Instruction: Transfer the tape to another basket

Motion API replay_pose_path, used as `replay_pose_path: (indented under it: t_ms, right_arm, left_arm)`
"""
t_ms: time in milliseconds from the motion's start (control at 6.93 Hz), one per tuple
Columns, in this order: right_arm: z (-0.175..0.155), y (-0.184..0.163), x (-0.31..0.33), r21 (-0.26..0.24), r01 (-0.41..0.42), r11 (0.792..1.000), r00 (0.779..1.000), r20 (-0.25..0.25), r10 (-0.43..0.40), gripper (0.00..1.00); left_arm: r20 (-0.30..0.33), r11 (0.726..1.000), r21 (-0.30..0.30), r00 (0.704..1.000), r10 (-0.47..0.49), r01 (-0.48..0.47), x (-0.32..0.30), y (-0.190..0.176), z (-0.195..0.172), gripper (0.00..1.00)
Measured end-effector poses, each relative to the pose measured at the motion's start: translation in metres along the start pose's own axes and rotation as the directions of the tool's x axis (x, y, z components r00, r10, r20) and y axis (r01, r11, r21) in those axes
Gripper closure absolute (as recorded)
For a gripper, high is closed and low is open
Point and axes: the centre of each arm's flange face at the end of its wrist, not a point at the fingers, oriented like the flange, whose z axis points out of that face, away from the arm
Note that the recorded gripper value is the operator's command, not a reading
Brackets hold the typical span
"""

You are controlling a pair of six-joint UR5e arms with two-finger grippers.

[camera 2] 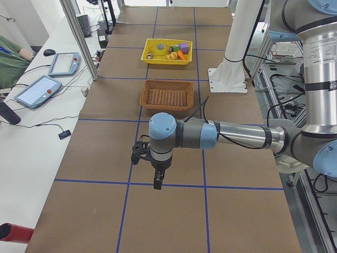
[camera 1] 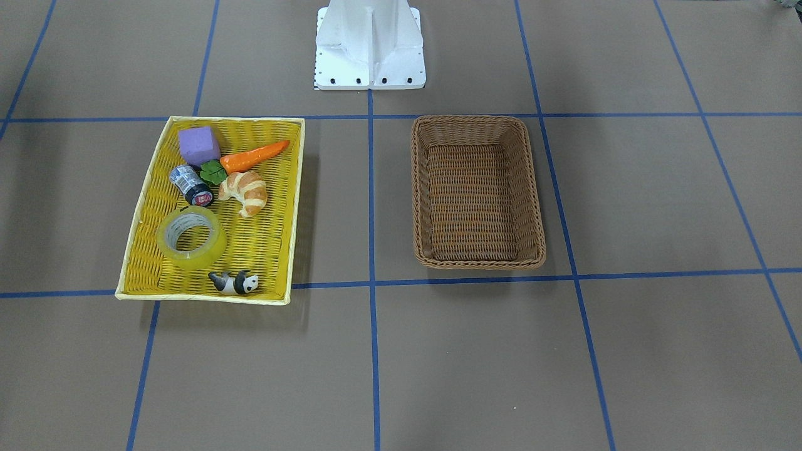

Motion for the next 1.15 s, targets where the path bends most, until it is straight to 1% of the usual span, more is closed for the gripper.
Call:
replay_pose_path:
  t_ms: [288, 721, 865, 1010, 1154]
  right_arm:
    - [0.003, 0.002, 0.002, 0.002, 0.008, 1.0, 1.0, -0.002, -0.008, 0.0]
    - [-0.001, -0.003, 0.0, 0.02, 0.024, 1.0, 1.0, -0.005, -0.024, 0.0]
    - [-0.01, -0.011, -0.006, 0.041, 0.035, 0.999, 0.999, -0.01, -0.035, 0.0]
    - [-0.031, -0.032, -0.02, 0.092, 0.071, 0.993, 0.997, -0.021, -0.07, 0.0]
    - [-0.052, -0.054, -0.036, 0.141, 0.113, 0.984, 0.994, -0.031, -0.109, 0.0]
  left_arm:
    - [-0.001, 1.0, -0.001, 1.0, 0.0, 0.0, 0.0, 0.001, 0.0, 0.02]
    - [-0.001, 1.0, -0.003, 1.0, -0.002, 0.002, 0.0, 0.001, 0.001, 0.02]
    - [-0.001, 1.0, -0.003, 1.0, -0.002, 0.002, 0.0, 0.001, 0.001, 0.02]
    - [-0.001, 1.0, -0.003, 1.0, -0.003, 0.003, 0.0, 0.0, 0.001, 0.02]
    - [-0.002, 1.0, -0.005, 1.0, -0.004, 0.004, -0.001, 0.0, 0.002, 0.02]
